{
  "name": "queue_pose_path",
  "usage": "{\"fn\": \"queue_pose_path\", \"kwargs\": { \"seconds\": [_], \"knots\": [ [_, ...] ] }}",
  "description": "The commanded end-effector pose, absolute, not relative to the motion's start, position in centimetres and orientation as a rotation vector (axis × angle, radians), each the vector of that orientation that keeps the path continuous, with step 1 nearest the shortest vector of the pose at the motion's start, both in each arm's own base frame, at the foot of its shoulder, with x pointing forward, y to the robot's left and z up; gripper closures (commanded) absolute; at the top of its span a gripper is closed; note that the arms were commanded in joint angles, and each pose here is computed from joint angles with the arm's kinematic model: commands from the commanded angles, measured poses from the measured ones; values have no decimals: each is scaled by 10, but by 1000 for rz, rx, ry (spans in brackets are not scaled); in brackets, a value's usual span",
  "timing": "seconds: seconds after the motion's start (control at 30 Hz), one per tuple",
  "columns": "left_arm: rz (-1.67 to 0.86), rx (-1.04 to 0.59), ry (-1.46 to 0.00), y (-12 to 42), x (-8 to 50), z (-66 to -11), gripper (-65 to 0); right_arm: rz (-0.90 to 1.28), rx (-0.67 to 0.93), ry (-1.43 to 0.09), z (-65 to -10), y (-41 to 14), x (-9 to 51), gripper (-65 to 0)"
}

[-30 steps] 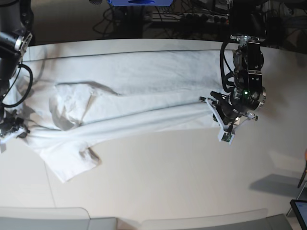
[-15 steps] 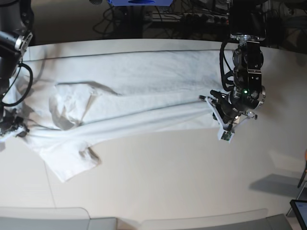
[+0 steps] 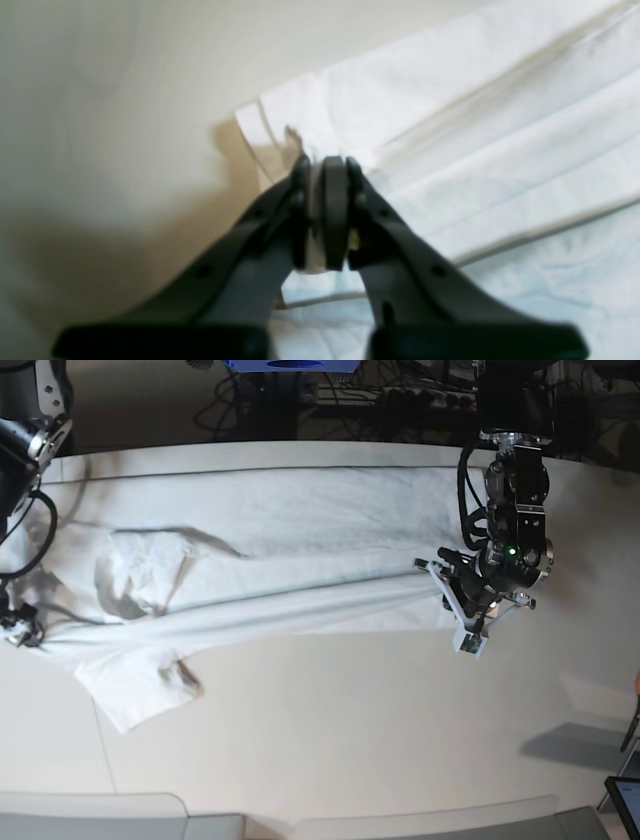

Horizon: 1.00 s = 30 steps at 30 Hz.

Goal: Fold the T-shirt properly
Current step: 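Open the right gripper and move it to the loose sleeve fabric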

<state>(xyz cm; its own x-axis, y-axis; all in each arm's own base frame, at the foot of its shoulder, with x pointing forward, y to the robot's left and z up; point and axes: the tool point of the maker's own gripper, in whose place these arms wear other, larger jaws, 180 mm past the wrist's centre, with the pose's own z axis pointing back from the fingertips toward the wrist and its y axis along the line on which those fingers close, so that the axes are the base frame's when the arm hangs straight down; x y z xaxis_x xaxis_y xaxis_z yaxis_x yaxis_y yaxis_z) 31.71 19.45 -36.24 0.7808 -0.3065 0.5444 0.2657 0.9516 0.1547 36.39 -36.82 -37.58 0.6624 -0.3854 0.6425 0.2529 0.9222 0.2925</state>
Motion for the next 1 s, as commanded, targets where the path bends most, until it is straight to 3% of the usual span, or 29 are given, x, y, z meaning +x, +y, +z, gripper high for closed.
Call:
{"fn": "queue_pose_path", "kwargs": {
  "seconds": [0.0, 0.27, 0.4, 0.67, 0.97],
  "knots": [
    [-315, 93, -632, 199, 324, -351, 0, -367, 172, -868, -344, -382, 378, -293],
    [-315, 93, -632, 199, 324, -351, 0, -595, 107, -938, -323, -428, 353, -293],
    [-317, 94, -638, 198, 325, -349, 0, -589, 68, -1012, -294, -434, 357, -293],
    [-314, 80, -640, 194, 325, -350, 0, -233, 110, -1029, -255, -342, 442, -299],
    [-311, 78, -642, 193, 325, -350, 0, -173, 184, -909, -286, -302, 504, -363]
  ]
}}
